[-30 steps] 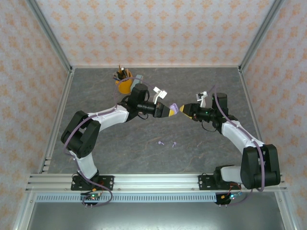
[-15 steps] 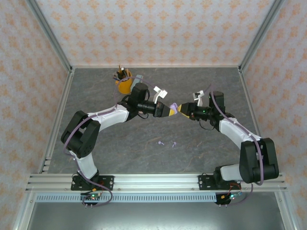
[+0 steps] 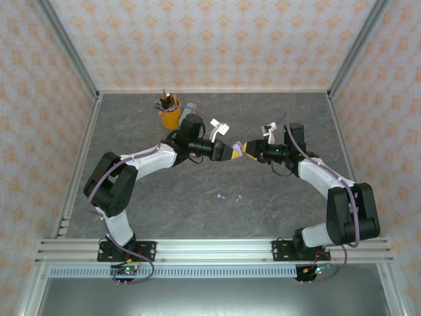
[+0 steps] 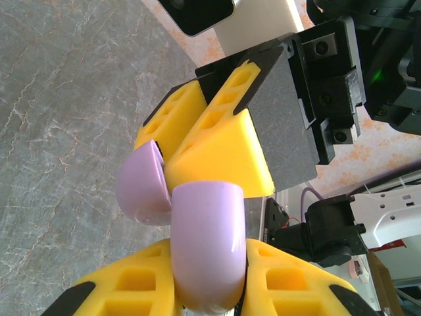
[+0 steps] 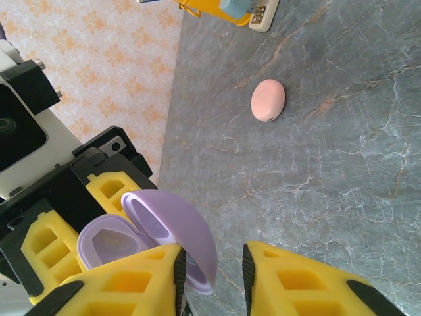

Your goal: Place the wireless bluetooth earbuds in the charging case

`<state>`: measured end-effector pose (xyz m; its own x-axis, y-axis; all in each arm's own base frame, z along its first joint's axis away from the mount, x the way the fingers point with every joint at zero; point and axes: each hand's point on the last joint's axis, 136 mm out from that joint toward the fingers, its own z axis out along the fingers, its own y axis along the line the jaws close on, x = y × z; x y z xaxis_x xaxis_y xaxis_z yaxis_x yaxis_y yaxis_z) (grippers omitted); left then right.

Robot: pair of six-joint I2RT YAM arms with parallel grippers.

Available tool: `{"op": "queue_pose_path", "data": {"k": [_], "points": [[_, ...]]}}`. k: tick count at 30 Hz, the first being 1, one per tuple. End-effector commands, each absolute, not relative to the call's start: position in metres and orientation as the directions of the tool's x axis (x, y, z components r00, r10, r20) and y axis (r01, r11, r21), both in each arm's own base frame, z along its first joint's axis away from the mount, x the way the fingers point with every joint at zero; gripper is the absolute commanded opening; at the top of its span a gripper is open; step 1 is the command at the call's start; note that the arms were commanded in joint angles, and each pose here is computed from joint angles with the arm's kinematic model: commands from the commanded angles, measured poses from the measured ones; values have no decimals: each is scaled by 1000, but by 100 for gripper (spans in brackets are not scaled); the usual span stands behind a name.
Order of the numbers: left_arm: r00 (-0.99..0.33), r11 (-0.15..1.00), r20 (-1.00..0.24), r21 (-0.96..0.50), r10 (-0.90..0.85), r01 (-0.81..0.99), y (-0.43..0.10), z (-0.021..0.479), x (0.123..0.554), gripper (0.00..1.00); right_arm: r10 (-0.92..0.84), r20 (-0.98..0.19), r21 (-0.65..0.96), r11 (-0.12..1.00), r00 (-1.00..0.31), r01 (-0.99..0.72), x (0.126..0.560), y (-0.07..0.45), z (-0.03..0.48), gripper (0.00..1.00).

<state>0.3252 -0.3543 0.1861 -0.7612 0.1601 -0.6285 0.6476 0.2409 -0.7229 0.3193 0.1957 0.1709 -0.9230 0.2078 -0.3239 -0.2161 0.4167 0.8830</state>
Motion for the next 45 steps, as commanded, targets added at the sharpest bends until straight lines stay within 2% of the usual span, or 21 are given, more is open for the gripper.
{"op": "queue_pose_path", "data": {"k": [1,6,19,27,29,39,45], "points": [[-714,165,-677,-695,176,700,-365,206,319,21,191,-379,875,392,-905,-284,326,203,188,31],[-713,165,-679,-694,173,701,-366,206,321,21,170,-381,877,379,-909,-296,321,207,188,31],[-718,178,-674,-696,171,696,-365,202,321,23,176,-386,869,397,-905,-294,322,206,190,14],[-726,206,-668,-697,161,687,-364,197,326,37,201,-398,856,431,-895,-284,323,201,195,4],[-730,218,-664,-698,158,682,-364,195,327,43,208,-402,852,443,-892,-280,324,200,196,1],[-719,292,-687,-670,104,683,-348,204,337,63,241,-434,779,584,-868,-228,336,182,194,0],[-685,370,-718,-608,123,703,-311,233,345,85,159,-466,695,675,-870,-249,345,176,188,0]]}}
